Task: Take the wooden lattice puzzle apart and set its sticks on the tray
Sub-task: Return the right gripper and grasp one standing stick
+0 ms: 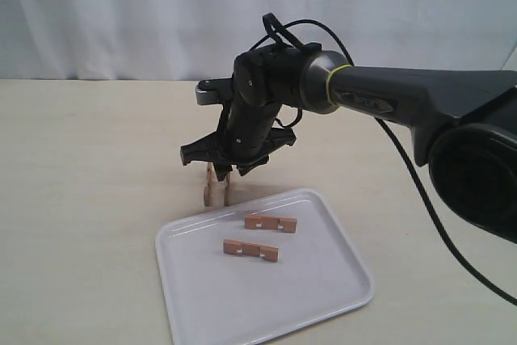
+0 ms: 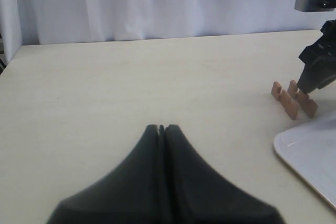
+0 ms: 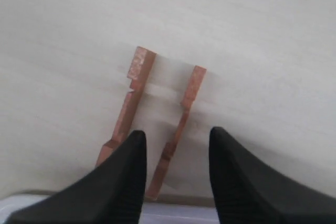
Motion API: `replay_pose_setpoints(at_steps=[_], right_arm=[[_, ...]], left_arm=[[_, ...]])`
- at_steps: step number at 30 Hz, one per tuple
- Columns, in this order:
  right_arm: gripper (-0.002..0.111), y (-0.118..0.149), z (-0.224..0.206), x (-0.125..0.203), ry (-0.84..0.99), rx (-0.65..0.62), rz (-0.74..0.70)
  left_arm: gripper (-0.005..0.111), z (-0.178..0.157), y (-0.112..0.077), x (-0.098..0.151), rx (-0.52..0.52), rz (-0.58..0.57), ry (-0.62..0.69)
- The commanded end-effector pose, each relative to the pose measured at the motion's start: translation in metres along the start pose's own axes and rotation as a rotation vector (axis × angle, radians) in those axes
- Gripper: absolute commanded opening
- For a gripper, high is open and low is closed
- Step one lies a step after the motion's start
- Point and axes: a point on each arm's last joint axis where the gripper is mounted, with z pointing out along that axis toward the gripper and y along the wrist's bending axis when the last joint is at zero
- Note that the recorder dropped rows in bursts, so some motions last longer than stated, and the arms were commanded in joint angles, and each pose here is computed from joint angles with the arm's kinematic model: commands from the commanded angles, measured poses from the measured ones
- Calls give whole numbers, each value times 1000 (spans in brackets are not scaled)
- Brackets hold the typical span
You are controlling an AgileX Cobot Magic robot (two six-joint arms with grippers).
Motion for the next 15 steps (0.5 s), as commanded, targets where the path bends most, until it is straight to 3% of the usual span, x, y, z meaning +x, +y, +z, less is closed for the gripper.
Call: replay_pose_setpoints(at_steps=[1,7,12,15], right_arm=[[37,-3,9,-1,-1,8,7],[35,-5,29,4,24,16,36],[6,-5,31,5,24,16,67],[4,-5,31,5,24,16,72]], left_arm=[[0,0,0,-1,6,0,-13],[0,0,0,-1,6,0,-11],[0,0,0,-1,6,0,-11],[0,0,0,-1,6,0,-11]])
